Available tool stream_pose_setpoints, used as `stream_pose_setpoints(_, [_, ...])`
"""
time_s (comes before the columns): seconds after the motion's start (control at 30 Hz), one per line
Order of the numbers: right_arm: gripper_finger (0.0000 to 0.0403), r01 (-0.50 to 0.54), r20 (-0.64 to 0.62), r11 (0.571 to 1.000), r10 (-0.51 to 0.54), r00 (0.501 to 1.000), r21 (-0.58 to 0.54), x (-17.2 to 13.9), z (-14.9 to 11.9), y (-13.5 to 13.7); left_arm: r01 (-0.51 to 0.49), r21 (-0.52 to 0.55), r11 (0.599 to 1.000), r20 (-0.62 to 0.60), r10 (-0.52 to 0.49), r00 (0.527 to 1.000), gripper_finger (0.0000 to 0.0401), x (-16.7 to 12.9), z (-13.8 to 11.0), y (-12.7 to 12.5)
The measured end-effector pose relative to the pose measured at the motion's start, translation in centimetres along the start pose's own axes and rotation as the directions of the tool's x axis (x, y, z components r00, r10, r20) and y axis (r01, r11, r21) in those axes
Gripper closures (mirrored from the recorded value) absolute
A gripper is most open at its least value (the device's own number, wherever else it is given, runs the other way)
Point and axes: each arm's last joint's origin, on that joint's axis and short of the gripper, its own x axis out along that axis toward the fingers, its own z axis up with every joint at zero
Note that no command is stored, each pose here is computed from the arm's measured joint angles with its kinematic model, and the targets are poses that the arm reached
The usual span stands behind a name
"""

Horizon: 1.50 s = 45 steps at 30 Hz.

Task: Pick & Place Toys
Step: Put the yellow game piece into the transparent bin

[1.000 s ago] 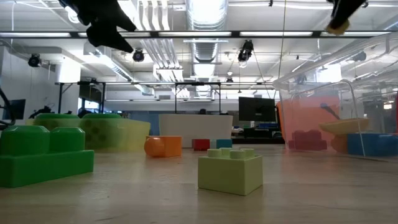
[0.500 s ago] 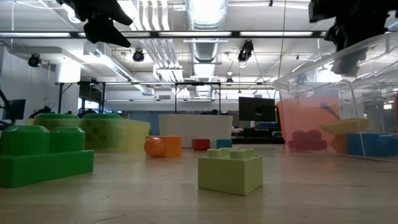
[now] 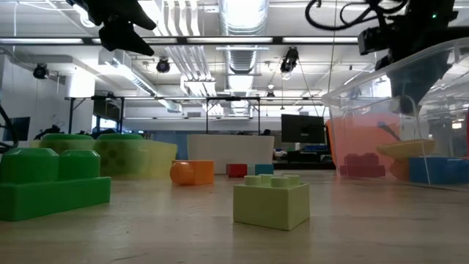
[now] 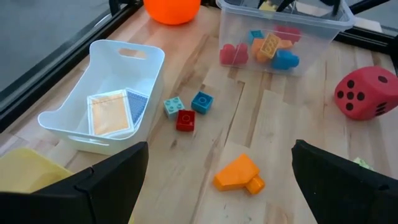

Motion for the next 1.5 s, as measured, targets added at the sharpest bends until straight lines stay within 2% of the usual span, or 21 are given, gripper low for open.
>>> stream_pose_setpoints(0.4, [0.0271,-0.081,-0.046,0.996,0.083,0.995,0.044,2.6,-1.0,0.3,0.000,0.000,1.000,0.000,0.000,1.000,0.0020,0.0,0.0,0.0])
stream_pose_setpoints(0.93, [0.0271,-0.114,0.001,0.986,0.115,0.993,0.122,3.2,-0.7,0.6,0.000,0.000,1.000,-0.001,0.000,1.000,0.0020,0.0,0.0,0.0])
stream_pose_setpoints(1.23, [0.0270,-0.112,-0.034,0.978,0.120,0.992,0.173,4.3,-1.5,0.6,0.000,0.000,1.000,-0.001,0.000,1.000,0.0020,0.0,0.0,0.0])
stream_pose_setpoints(1.5, [0.0243,-0.112,-0.052,0.976,0.124,0.991,0.188,4.6,-1.8,0.6,0.000,0.000,1.000,-0.001,0.000,1.000,0.0020,0.0,0.0,0.0])
